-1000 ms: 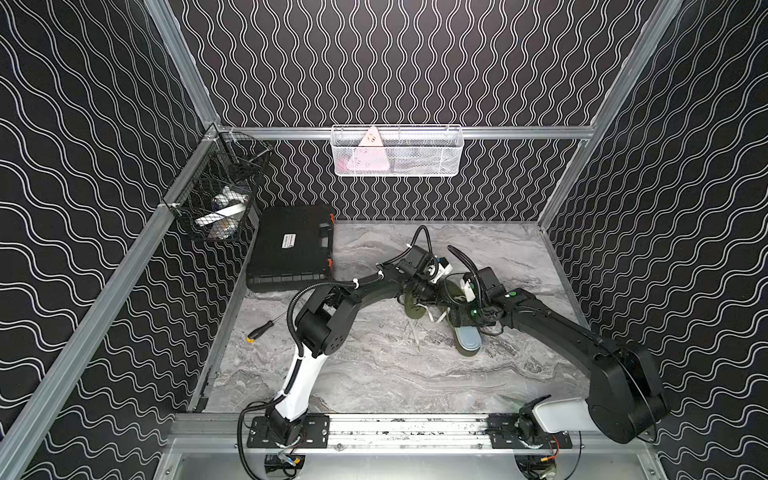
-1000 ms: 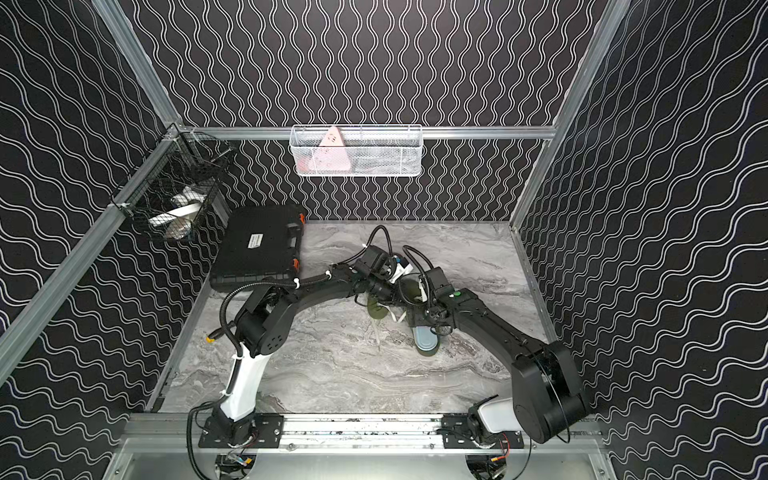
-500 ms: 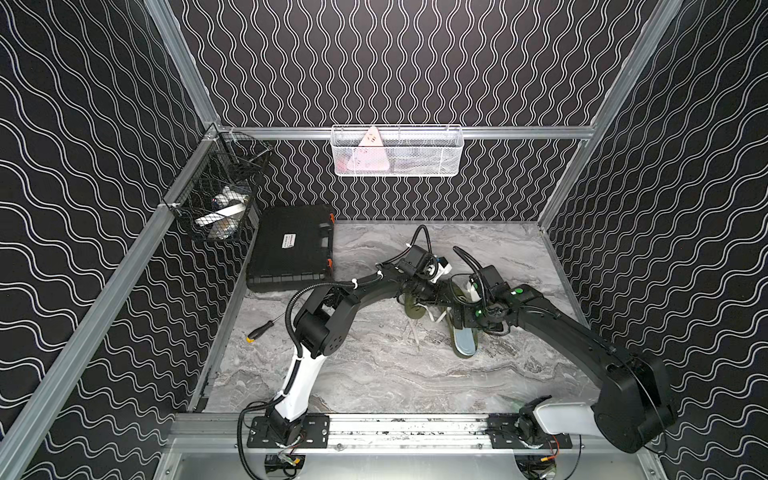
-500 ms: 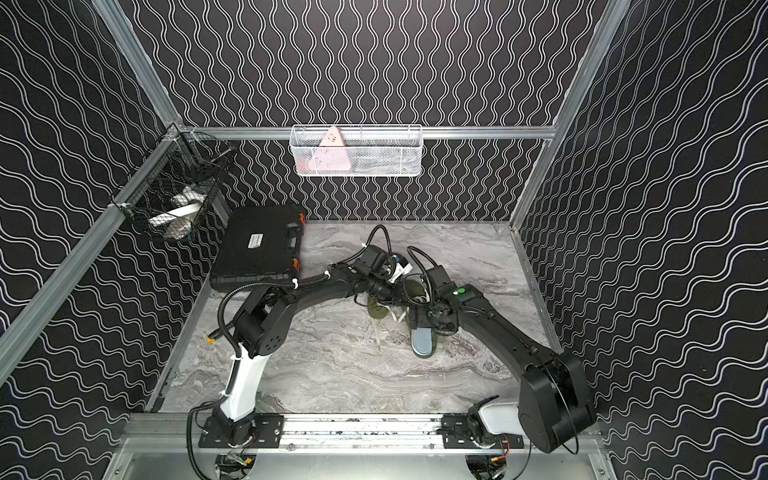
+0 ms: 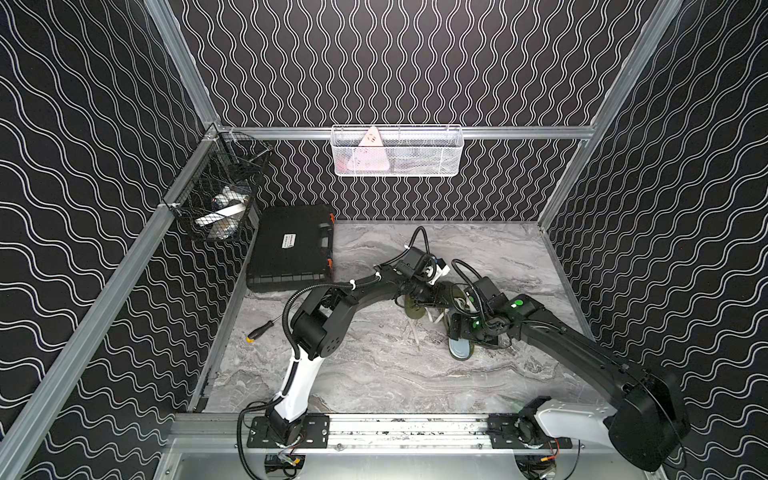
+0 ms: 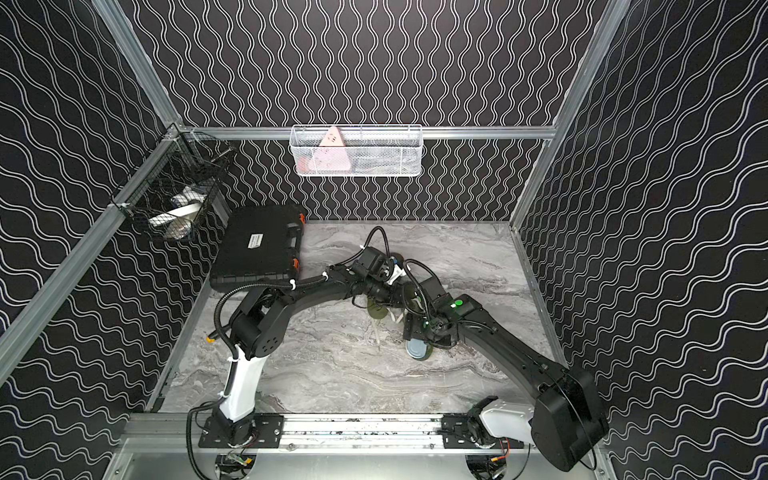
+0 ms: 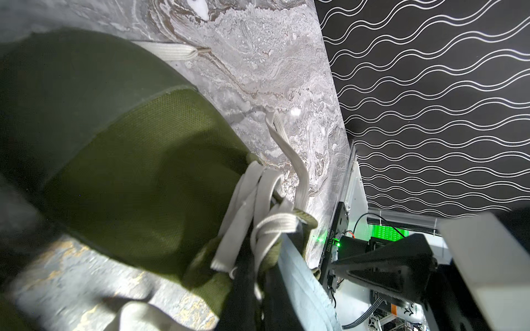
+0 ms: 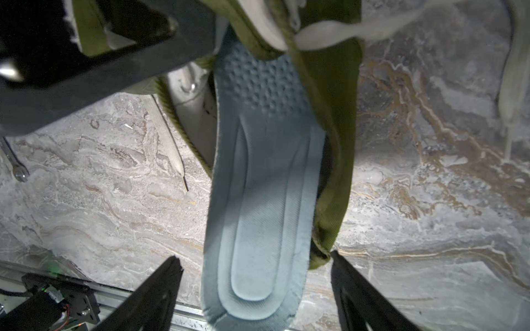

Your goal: Insert the insole into the shoe

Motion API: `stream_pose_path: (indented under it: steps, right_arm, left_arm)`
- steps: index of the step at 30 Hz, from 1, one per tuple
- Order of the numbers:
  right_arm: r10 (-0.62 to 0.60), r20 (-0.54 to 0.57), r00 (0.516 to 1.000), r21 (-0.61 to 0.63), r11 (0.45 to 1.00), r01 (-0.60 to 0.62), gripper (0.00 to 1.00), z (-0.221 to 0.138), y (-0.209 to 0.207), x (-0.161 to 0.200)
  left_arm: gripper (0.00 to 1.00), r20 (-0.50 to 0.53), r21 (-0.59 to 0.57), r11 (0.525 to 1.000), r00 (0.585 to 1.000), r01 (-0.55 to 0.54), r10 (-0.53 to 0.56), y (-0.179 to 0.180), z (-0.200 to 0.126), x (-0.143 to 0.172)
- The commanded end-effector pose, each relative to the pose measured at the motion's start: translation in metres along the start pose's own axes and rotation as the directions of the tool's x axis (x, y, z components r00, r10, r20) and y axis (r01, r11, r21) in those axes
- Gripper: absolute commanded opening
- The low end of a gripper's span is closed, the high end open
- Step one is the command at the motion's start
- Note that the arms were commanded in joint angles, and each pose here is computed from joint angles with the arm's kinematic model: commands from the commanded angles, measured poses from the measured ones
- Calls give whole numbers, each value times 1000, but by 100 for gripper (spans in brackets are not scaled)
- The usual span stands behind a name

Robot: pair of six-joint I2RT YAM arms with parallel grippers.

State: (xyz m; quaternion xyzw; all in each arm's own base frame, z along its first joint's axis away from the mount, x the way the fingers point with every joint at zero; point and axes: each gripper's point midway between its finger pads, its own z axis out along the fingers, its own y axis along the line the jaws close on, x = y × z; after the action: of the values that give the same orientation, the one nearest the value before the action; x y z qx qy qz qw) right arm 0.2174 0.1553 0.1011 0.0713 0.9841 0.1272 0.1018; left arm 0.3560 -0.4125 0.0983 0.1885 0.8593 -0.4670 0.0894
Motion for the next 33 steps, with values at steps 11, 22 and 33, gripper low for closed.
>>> stream_pose_path:
  steps: [11, 22, 33]
  right_arm:
    - [103, -21, 994, 59, 993, -102, 78, 12, 2, 6]
    - [124, 9, 992, 76, 989, -124, 85, -9, 3, 14]
    - [192, -39, 981, 46, 981, -191, 81, 10, 3, 27]
  left_arm:
    - [0, 52, -2, 1000, 999, 11, -11, -10, -3, -2]
    - [0, 124, -43, 997, 990, 67, -61, -13, -5, -9]
    - [0, 136, -61, 995, 988, 78, -69, -9, -1, -2]
